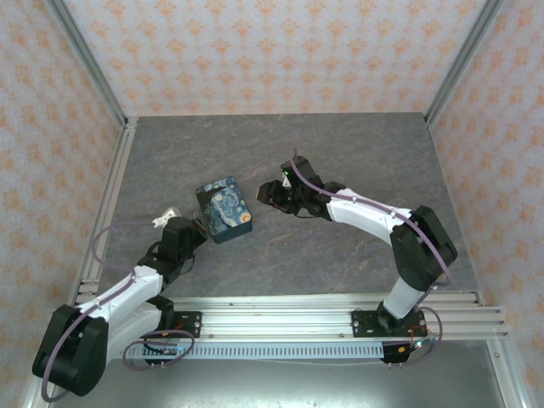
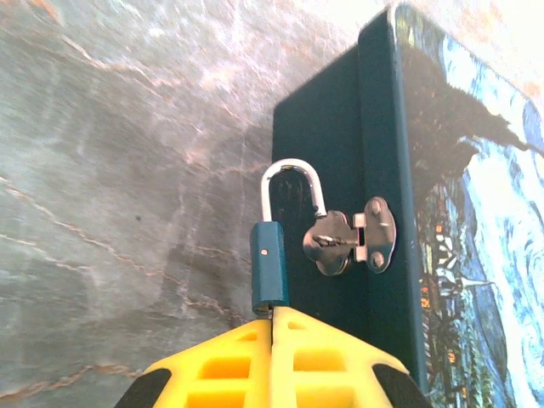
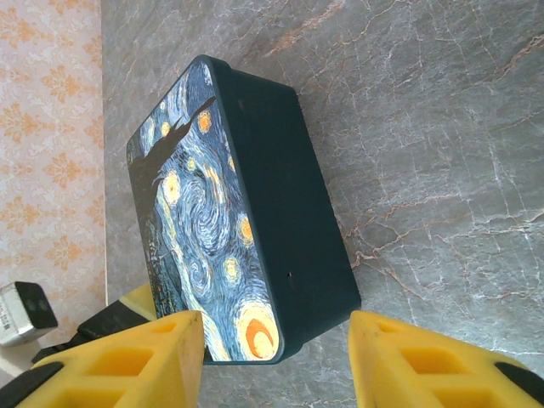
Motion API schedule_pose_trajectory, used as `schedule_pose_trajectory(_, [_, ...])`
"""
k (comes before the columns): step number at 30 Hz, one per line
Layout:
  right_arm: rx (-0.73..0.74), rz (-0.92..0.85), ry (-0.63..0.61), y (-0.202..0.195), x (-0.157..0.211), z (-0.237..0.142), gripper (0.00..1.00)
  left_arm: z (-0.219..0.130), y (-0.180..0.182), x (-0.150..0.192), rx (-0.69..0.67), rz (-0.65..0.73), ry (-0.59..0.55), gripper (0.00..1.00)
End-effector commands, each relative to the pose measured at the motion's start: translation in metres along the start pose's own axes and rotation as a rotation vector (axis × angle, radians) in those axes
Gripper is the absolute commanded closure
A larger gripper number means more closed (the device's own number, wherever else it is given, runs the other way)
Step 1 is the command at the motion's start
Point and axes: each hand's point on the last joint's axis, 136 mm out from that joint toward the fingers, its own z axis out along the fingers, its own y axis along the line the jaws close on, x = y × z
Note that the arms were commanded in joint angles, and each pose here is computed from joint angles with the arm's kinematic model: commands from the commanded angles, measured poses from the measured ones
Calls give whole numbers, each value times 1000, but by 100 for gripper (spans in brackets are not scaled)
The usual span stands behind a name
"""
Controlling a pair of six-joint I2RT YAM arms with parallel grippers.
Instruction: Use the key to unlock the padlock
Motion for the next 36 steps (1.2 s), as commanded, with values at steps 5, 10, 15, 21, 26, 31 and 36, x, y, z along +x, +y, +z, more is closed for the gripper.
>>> schedule_pose_trajectory(5, [24, -18, -41, -3, -5, -21, 52, -30, 9, -32, -72, 1, -119, 100])
schedule_pose_trajectory(10, [65, -31, -45, -14, -5, -29, 52, -45, -11, -37, -2, -1, -98, 100])
schedule_pose_trajectory(15, [120, -29, -46, -34, -2, -39, 51, -53, -29, -34, 79, -23, -51, 100])
schedule_pose_trajectory(21, [180, -18, -38, -59, 8, -48, 51, -66, -71, -24, 179, 30, -29, 100])
schedule_pose_trajectory(26, [234, -31, -20, -78, 19, -55, 51, -71, -119, -2, 266, 105, -9, 100])
schedule_pose_trajectory(31, [294, -17, -12, -106, 33, -65, 51, -67, -177, 32, 325, 222, 28, 100])
schedule_pose_trajectory(36, [342, -12, -20, -127, 42, -78, 51, -42, -237, 84, 378, 313, 104, 100])
